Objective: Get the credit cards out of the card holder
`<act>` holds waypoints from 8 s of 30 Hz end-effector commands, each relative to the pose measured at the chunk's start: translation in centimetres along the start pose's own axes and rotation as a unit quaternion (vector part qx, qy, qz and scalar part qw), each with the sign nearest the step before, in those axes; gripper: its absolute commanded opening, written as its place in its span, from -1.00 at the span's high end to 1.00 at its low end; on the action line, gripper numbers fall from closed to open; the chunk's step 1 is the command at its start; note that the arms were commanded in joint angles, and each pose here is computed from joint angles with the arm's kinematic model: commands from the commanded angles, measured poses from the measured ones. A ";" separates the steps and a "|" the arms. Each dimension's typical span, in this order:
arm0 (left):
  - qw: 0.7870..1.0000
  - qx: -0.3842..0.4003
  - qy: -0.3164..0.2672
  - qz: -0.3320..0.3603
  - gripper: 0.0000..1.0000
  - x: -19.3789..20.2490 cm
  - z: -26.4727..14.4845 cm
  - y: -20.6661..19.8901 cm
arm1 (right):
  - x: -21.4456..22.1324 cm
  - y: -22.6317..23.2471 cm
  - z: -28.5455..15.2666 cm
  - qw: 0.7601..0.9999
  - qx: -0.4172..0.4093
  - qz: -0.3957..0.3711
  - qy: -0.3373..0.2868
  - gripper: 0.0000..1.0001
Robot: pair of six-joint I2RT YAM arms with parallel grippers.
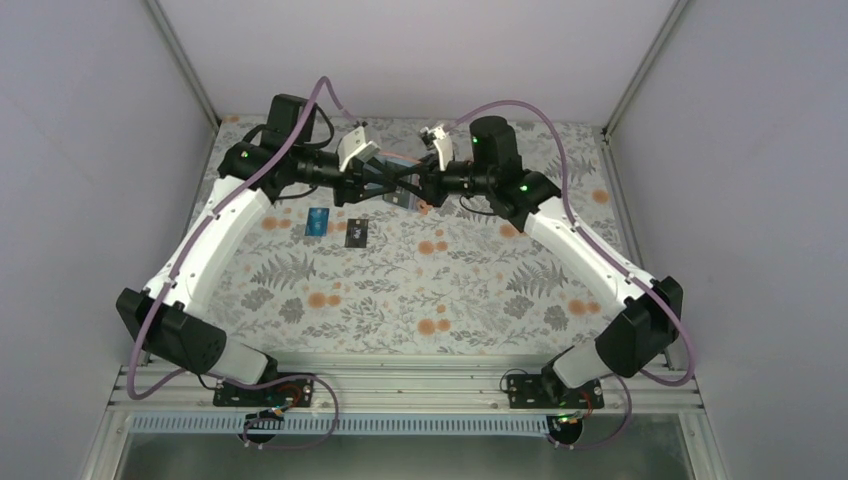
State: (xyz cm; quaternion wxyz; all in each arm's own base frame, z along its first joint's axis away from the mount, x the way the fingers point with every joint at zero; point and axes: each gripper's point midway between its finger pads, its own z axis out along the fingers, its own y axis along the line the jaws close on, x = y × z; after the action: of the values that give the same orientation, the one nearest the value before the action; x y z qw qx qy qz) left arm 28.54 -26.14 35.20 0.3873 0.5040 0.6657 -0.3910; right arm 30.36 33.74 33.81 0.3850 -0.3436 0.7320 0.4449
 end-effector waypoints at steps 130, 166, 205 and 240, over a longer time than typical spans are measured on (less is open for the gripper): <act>0.989 0.110 -0.083 0.053 0.95 -4.4 -4.4 -5.1 | -1.5 5.8 -8.0 0.980 -0.128 -0.138 -0.066 0.81; 0.994 0.067 -0.077 0.023 0.95 -2.8 -5.8 -2.3 | -1.5 4.5 -9.6 0.981 -0.122 -0.133 -0.075 0.92; 0.990 0.063 -0.068 0.104 -0.44 -7.7 -4.4 -4.9 | -0.7 6.2 -9.8 0.973 -0.166 -0.146 -0.064 0.92; 0.988 0.125 -0.081 0.030 0.73 -2.8 -3.5 -5.0 | -0.4 6.1 -8.9 0.971 -0.192 -0.133 -0.048 0.92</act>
State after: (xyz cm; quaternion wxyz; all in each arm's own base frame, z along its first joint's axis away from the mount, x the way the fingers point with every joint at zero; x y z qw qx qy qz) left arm 24.10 -24.77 39.93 0.3884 0.5333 0.5756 -0.4832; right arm 23.37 27.55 38.11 0.3984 -0.4710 0.5806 0.5313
